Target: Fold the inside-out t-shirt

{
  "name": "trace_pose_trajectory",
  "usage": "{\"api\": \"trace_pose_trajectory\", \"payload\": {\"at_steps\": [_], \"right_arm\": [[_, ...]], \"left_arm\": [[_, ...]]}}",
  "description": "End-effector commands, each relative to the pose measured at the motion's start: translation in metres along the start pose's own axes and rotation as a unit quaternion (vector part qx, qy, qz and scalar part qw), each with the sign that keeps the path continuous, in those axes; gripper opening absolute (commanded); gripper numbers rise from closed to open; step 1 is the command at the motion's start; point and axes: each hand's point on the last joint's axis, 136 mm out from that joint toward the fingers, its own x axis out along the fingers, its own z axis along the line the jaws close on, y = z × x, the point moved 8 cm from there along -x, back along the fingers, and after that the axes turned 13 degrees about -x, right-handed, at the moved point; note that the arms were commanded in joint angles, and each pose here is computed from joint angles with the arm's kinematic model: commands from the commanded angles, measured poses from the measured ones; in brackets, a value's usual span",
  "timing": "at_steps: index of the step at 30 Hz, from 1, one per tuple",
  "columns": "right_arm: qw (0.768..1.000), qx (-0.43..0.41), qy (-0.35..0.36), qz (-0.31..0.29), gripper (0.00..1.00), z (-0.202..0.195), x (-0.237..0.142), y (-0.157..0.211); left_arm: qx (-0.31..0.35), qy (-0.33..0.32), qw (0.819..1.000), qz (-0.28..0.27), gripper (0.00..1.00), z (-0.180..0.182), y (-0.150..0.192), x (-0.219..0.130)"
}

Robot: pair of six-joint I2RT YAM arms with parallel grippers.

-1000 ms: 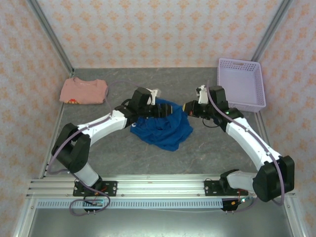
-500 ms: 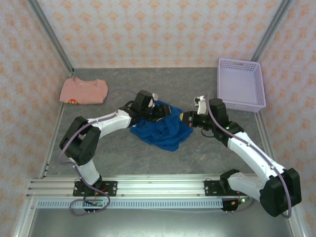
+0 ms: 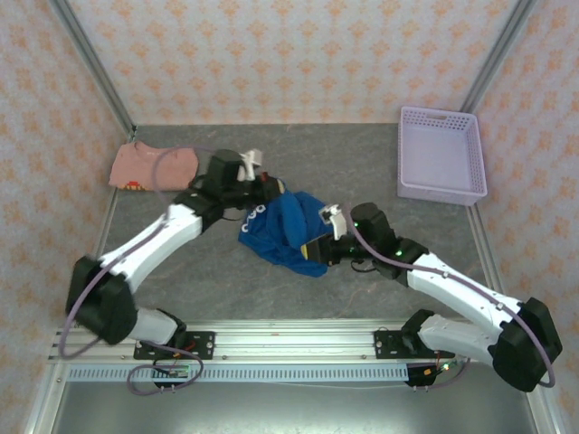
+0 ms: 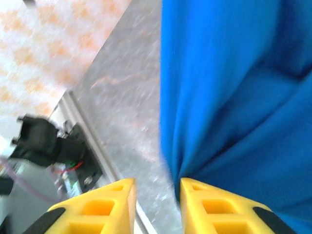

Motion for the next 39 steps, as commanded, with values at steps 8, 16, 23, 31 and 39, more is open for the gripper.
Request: {"api": "trace_pose_trajectory", "payload": {"at_steps": [8,16,23,31,39], "right_arm": [[0.972,0.034,0.217,-0.088,0.50,-0.064,-0.025,-0.053],[0.948,0.091,0.301,0.050,0.71,-0.133,0.035,-0.045],[0.937,0.099,0.313,0.121,0.71,-0.179,0.065,-0.030],[0.942,0.064,0.320,0.076,0.00,-0.179,0.033,-0.077],[0.906,-0.057,0.388,-0.161,0.00,-0.096,-0.111,-0.203]], "left_arm": [[0.075,-0.217,0.972,-0.049,0.00,0.056,0.020,-0.122],[0.082,-0.211,0.973,-0.043,0.00,0.056,0.015,-0.119],[0.083,-0.198,0.975,-0.049,0.00,0.053,0.009,-0.113],[0.079,-0.181,0.973,-0.120,0.00,0.032,-0.016,-0.119],[0.075,-0.123,0.951,-0.273,0.00,-0.049,-0.096,-0.169]]}}
